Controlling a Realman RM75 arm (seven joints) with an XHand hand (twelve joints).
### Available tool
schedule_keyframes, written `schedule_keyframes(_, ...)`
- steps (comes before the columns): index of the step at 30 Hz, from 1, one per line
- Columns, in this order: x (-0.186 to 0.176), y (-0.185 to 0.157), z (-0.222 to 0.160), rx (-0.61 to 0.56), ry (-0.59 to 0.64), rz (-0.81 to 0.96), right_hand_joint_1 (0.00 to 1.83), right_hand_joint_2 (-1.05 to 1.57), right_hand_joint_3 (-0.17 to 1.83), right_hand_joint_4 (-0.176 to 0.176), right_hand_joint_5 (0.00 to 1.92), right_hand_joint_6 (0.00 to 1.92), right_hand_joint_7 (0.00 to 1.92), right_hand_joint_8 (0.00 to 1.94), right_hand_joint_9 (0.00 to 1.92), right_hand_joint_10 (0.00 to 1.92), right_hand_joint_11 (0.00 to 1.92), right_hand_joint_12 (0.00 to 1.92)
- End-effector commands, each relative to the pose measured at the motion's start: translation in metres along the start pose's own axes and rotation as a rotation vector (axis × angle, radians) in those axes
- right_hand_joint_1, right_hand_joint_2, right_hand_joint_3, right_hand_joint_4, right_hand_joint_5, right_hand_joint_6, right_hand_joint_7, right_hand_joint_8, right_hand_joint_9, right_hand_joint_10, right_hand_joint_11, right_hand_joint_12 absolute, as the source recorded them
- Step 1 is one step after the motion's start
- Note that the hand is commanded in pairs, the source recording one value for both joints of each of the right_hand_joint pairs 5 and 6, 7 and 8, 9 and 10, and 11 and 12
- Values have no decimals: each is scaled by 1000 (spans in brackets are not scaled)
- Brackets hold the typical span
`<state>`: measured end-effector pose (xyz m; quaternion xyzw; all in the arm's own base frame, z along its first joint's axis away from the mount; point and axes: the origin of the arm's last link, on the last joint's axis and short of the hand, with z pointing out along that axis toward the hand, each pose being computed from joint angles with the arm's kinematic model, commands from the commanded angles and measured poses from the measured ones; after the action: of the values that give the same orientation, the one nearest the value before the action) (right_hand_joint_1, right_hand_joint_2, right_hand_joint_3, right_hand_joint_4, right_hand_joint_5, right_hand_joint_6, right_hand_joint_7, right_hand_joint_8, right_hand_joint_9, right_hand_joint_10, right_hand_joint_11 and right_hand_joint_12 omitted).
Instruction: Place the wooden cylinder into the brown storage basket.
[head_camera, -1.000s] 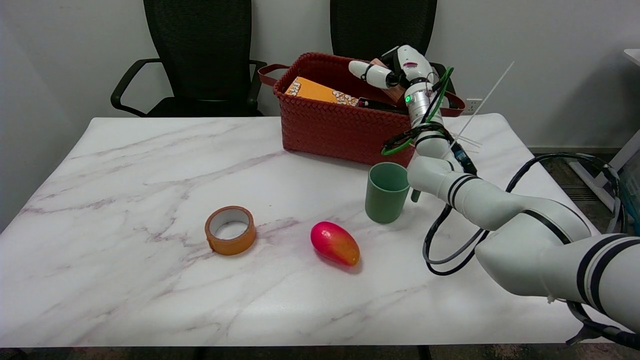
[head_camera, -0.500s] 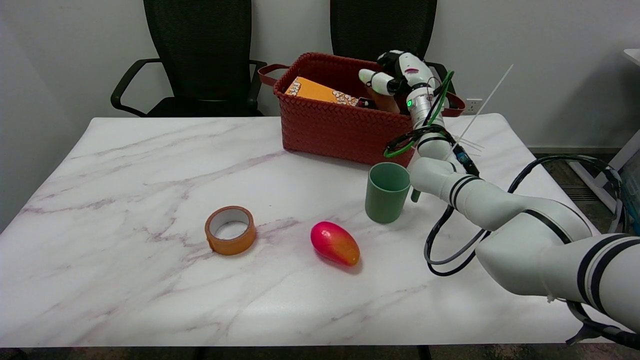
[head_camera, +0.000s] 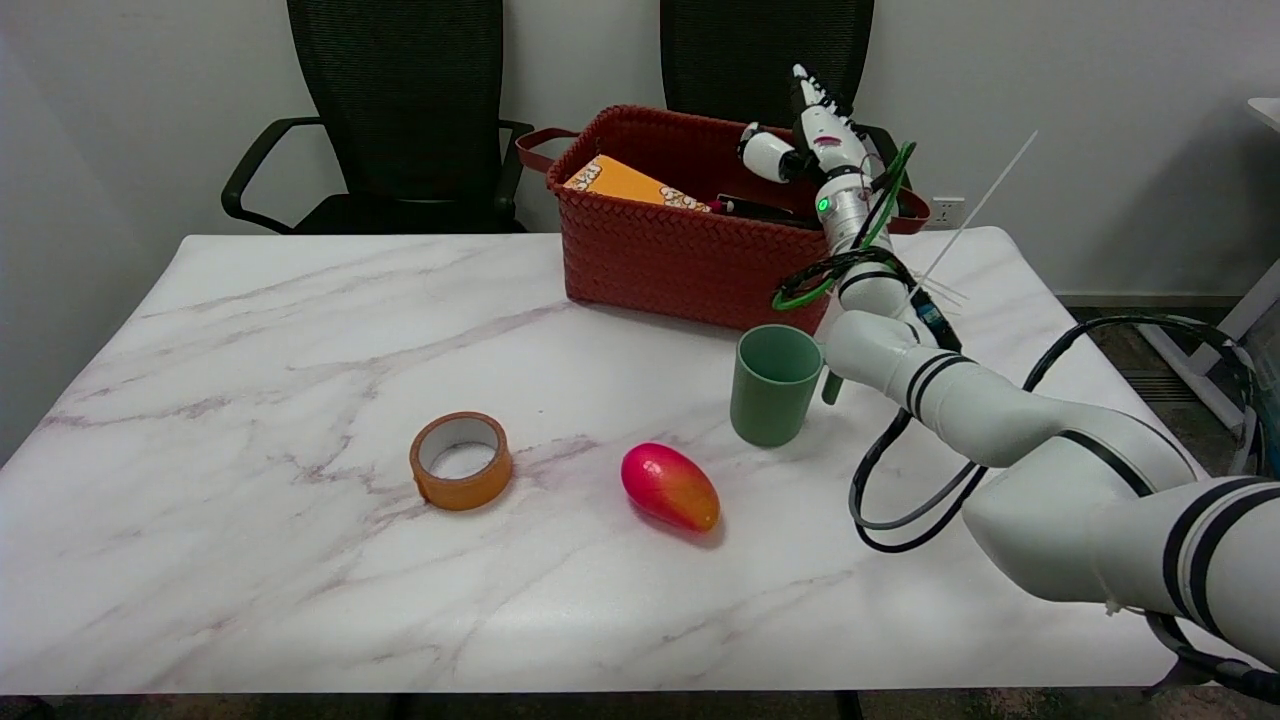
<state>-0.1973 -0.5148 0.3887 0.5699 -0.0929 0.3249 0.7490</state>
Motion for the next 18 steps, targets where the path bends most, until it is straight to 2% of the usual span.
schedule_keyframes(1, 42, 11, -21, 26, 90, 261, 315, 1046, 956, 0, 0, 0, 0, 0, 0, 0, 22, 22)
schedule_keyframes(10, 90, 31, -80, 50, 268, 450, 223, 1162, 1121, 0, 0, 0, 0, 0, 0, 0, 23, 23)
schedule_keyframes(18, 113, 26, -126, 111, 339, 500, 157, 1225, 1258, 0, 0, 0, 0, 0, 0, 0, 10, 10)
